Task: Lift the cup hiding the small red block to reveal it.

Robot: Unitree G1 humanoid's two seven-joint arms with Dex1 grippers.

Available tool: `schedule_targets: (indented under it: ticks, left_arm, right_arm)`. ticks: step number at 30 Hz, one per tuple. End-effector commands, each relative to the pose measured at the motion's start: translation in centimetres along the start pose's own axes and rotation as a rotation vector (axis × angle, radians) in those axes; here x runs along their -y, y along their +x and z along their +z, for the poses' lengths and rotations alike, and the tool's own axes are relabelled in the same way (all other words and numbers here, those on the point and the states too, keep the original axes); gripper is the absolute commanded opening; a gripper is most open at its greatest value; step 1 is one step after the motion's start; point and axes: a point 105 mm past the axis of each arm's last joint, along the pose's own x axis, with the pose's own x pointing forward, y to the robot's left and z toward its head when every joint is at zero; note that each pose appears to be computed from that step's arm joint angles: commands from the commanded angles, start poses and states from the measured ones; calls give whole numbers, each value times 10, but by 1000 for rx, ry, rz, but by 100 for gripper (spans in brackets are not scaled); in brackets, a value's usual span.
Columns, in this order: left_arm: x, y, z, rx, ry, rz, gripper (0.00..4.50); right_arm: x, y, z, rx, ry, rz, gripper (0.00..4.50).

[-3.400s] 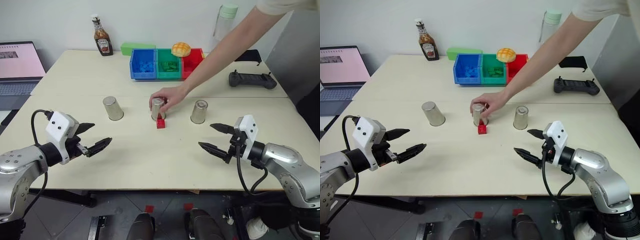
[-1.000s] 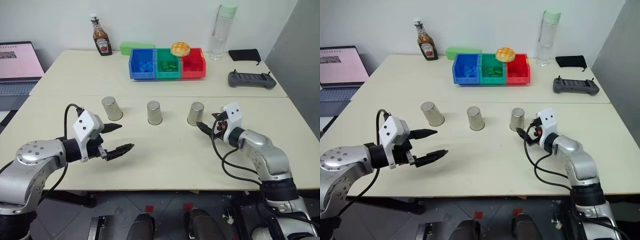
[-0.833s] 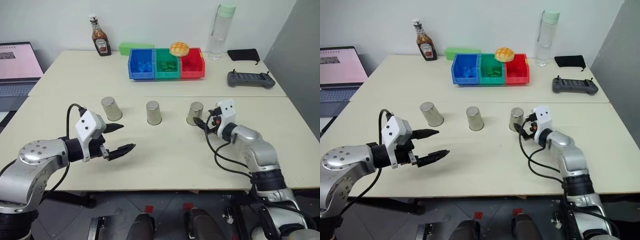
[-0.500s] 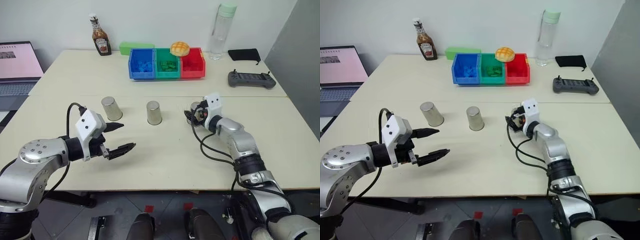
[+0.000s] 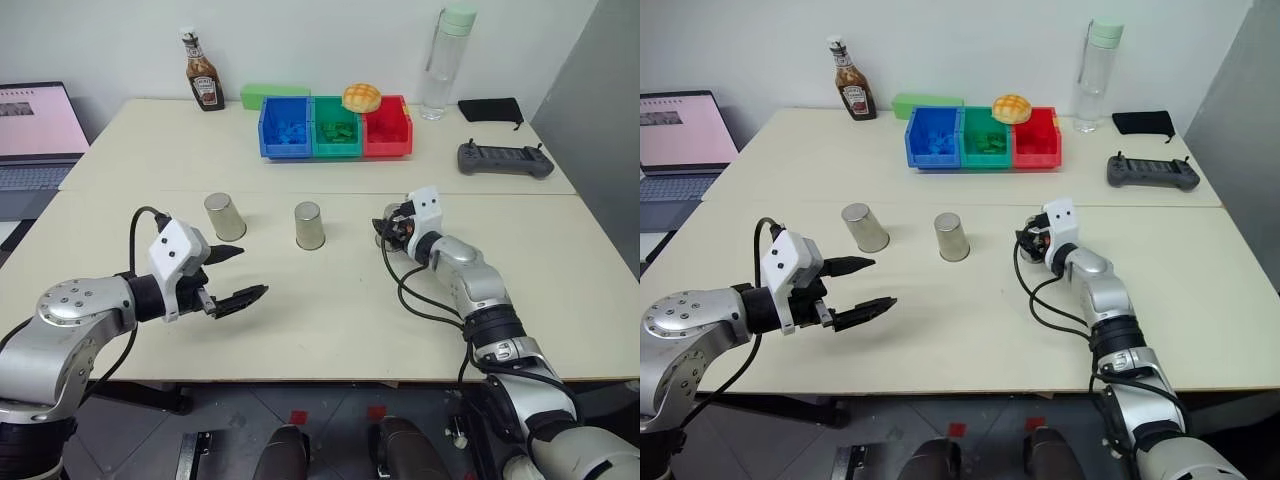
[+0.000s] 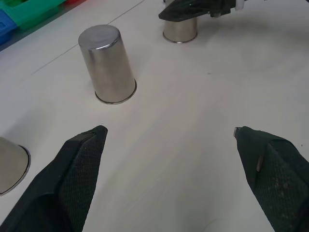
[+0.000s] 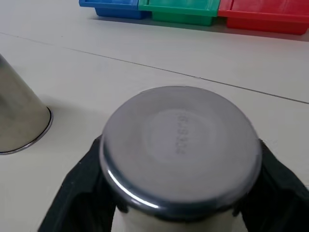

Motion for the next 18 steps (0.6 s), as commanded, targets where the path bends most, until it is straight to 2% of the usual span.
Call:
schedule_targets:
  ticks: [1,5,12,16,18]
  left_arm:
    - [-5,-2,11,26,45,18,450]
    - [-5,-1,12,27,46,17,450]
    - [-2,0,17,45,36,6,450]
    - [3,0,19,52,30,-21,450]
    - [6,0,20,50,29,-31,450]
  right_arm:
    - [0,-4,22,88,-9,5,272]
    - [-4,-7,37,143,-8,31,272]
    - [-5,-29,83,271,-105,44,272]
    - [13,-48,83,238,-249,-37,272]
    - [23,-56,76,206,-256,-74,272]
